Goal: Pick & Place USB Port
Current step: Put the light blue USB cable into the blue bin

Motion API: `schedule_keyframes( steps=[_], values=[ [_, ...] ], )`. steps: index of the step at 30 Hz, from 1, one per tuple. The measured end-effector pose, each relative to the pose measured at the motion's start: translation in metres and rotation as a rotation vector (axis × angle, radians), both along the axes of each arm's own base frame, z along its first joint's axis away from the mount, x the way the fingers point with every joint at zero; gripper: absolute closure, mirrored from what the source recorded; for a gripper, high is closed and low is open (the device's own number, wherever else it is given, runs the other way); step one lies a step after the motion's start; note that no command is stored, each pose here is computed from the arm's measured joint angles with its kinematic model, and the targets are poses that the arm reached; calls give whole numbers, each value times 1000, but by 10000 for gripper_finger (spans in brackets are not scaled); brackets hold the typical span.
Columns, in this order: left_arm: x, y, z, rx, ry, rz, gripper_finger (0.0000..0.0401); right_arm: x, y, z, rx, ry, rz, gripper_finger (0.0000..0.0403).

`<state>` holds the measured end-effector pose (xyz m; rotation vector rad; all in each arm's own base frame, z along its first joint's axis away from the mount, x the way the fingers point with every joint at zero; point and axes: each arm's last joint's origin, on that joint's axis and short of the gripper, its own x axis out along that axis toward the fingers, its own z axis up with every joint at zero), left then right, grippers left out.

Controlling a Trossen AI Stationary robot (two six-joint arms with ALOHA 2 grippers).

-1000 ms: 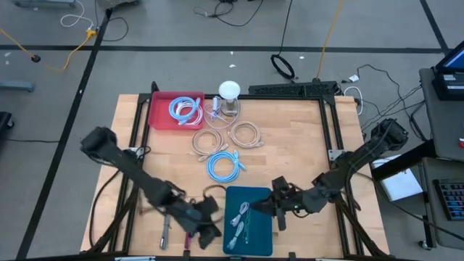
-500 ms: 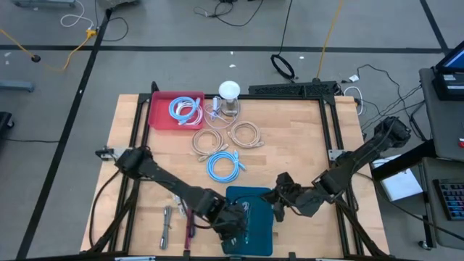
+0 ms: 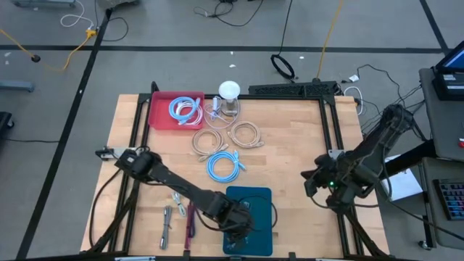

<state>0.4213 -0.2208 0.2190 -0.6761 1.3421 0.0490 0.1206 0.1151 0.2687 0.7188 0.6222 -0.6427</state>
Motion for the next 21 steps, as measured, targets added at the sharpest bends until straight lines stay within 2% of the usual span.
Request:
schedule_keyframes(
  steps=[6, 16, 21],
  values=[
    [6, -2, -17, -5, 22, 10, 156, 5, 6, -2, -14, -38, 1, 403],
    [9, -1, -17, -1, -10, 4, 182, 11, 12, -2, -24, -88, 17, 403],
    [13, -5, -34, -24, 18, -8, 183, 15, 16, 1, -33, -135, 49, 403]
  ],
)
